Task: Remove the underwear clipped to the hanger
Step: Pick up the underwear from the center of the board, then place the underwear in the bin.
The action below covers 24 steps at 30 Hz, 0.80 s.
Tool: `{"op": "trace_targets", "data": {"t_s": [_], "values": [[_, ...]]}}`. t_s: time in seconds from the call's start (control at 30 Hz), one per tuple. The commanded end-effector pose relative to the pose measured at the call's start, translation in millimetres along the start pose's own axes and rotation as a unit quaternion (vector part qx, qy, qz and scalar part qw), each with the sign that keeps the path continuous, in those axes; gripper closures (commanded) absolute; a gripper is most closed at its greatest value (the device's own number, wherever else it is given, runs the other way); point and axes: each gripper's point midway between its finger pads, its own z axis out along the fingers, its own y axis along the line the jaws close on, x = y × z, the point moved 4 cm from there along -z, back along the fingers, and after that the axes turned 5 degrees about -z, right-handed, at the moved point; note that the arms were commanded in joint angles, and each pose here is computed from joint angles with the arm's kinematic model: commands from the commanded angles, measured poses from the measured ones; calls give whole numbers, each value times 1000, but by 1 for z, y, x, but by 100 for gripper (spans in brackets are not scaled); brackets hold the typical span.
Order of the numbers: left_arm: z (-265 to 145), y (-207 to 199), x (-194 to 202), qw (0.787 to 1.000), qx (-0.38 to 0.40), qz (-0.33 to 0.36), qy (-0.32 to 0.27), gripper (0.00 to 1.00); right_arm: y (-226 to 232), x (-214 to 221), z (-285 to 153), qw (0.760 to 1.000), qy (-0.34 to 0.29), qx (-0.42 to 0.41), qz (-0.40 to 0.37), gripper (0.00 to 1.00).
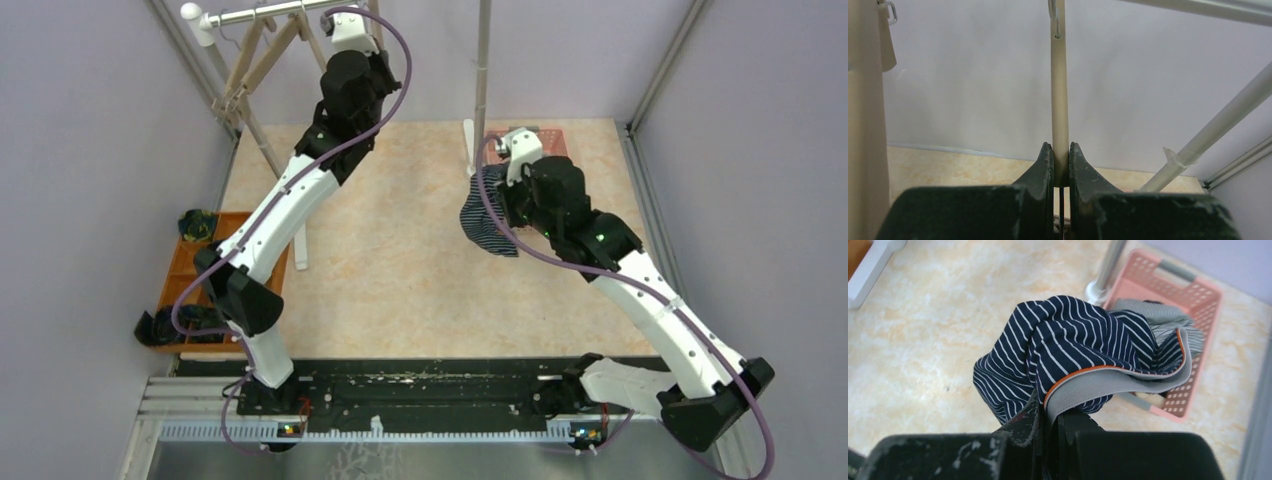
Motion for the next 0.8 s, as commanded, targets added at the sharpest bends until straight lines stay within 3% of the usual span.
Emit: {"op": "trace_targets", "data": {"t_s": [0.0,0.23,0.33,0.63,0.77], "values": [[11,-1,-18,999,1,-32,-30,100,-35,-33,-31,993,-60,105,13,100],[22,-6,-3,999,14,-27,-12,100,-85,-67,-54,950,-144,276,22,100],[22,-8,1,999,27,-24,-4,100,-99,-74,-47,936,-153,317,15,100],[-4,-1,1,998,49,-22,12,64,-132,-54,0,933,-128,334,37,100],[-16,9,4,999,42,-22,15,57,-142,-52,14,933,-125,335,39,100]]}}
